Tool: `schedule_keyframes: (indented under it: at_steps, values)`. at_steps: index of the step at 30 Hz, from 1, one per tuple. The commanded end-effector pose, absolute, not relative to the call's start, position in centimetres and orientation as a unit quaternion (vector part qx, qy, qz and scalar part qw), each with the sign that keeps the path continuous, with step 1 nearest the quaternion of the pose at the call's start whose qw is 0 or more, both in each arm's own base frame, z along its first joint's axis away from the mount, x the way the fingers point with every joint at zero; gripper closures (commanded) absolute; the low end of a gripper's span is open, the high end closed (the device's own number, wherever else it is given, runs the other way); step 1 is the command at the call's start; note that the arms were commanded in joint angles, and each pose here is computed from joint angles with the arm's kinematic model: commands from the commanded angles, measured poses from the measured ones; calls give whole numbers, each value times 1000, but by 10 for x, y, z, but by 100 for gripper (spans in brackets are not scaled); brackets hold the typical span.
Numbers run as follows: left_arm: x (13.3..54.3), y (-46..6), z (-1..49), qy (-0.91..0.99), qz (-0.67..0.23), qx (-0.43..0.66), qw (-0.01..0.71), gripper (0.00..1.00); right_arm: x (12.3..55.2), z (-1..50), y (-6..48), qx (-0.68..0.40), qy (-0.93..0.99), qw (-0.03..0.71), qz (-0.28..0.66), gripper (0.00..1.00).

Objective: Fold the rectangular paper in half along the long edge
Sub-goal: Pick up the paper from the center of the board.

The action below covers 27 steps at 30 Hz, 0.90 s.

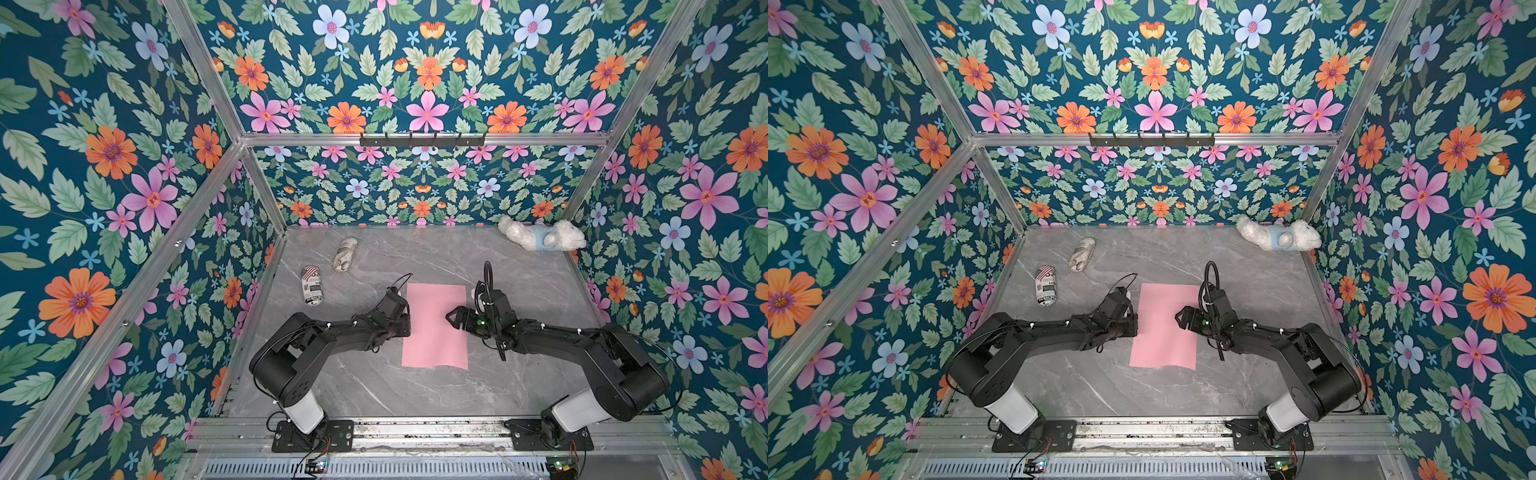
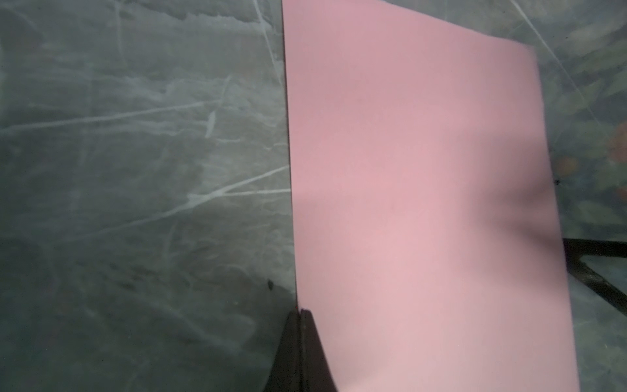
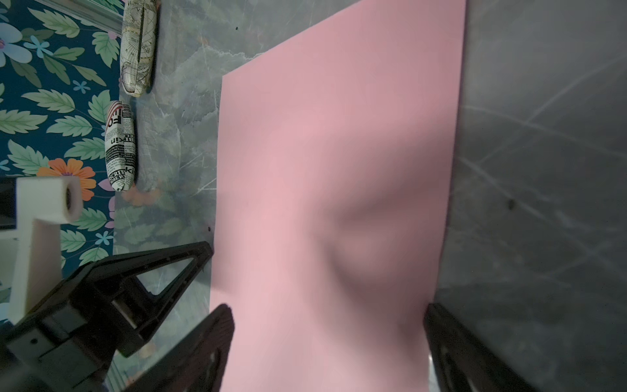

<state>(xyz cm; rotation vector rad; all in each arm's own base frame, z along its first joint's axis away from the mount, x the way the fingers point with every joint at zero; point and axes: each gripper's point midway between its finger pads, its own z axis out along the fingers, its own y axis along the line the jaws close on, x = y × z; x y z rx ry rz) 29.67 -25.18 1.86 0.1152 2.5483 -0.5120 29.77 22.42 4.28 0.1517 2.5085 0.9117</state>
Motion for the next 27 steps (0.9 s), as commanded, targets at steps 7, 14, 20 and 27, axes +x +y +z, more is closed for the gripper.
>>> schedule_keyframes:
  at_steps: [7, 14, 20, 27]
  values:
    - [273, -237, -5, 962, -164, 47, 211, 99, 287, 34, 228, 52, 916, 201, 344, 9]
    - [272, -241, -6, 962, -171, 46, 208, 99, 286, 31, 231, 46, 915, 195, 350, 9]
    - [270, -242, -7, 962, -174, 44, 205, 99, 287, 30, 234, 44, 914, 194, 353, 9]
    - [269, -244, -6, 962, -176, 45, 204, 99, 291, 35, 243, 36, 908, 200, 367, 9]
